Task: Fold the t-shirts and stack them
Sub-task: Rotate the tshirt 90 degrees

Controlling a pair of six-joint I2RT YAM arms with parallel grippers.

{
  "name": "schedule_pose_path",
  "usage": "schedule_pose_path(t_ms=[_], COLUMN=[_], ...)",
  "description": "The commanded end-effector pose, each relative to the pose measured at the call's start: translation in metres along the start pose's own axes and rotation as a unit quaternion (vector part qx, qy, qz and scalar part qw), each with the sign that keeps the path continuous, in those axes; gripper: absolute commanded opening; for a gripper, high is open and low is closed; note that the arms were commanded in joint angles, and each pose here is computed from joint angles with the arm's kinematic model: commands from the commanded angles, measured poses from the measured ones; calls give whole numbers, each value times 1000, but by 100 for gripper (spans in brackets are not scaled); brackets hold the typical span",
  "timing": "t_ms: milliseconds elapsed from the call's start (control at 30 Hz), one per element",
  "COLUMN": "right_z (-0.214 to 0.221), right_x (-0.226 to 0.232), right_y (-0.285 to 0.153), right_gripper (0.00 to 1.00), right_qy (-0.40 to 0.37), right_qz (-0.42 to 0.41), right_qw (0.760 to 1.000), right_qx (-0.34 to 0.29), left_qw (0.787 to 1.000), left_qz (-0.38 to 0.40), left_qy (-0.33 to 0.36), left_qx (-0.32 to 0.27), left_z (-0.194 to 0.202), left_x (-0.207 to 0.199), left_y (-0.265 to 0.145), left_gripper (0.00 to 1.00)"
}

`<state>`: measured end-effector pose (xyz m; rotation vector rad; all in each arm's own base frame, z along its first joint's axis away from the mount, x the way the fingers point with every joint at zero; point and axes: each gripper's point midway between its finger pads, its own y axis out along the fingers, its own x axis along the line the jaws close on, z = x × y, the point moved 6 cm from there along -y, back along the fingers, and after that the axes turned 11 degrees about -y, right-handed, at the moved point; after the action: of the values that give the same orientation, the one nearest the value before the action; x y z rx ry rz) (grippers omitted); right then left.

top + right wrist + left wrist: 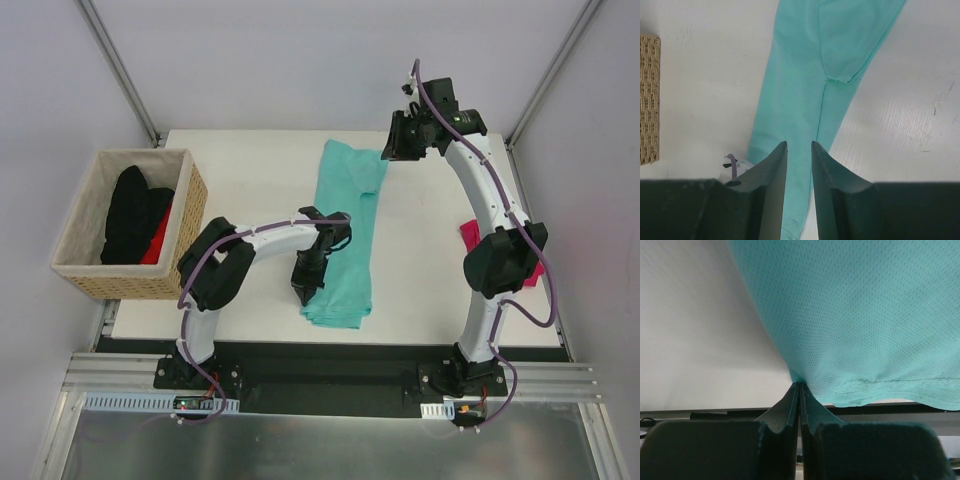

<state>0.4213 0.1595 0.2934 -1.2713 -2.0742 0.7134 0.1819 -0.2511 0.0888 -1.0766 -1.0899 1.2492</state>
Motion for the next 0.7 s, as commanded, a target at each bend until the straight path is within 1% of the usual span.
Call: schedule_pose_path(t_ms=[0, 100, 233, 333, 367, 433, 467, 500, 567, 600, 667], right_z=[-10, -11, -13, -7, -1, 4, 8, 19, 25, 39, 47], right_x=[8, 8, 9, 8, 6, 5, 2, -2, -6, -10, -14], right_y=[-34, -34, -36, -34, -31, -35, -34, -28, -35, -29, -33], right_gripper=[29, 29, 29, 30, 31, 33, 36, 37, 40, 40, 41], right_qy=[-16, -18, -19, -17, -14, -14, -12, -8, -10, -6, -2], right_qz=[3, 3, -1, 0, 3, 11, 24, 32, 54, 63, 80], right_qw=[999, 999, 999, 1000, 1000, 1000, 1000, 999, 998, 998, 997], right_qx=[-30, -32, -35, -25, -15, -16, -14, 2, -11, 6, 8], left_qw=[1000, 1000, 999, 999, 999, 998, 998, 997, 995, 994, 993], left_qz=[-16, -14, 1, 3, 1, 9, 7, 10, 15, 13, 18], left_qy=[-12, -24, -30, -28, -27, -22, -23, -23, -21, -23, -26], left_qx=[10, 6, -15, -34, -43, -59, -63, -73, -93, -104, -115], left_z=[3, 3, 0, -1, -3, -5, -5, -7, -10, -12, -14], left_x=[8, 12, 14, 14, 15, 13, 15, 14, 15, 17, 21], left_y=[4, 0, -16, -32, -36, -49, -53, -60, -73, -78, -87], left_gripper=[0, 0, 0, 0, 0, 1, 2, 2, 3, 4, 5])
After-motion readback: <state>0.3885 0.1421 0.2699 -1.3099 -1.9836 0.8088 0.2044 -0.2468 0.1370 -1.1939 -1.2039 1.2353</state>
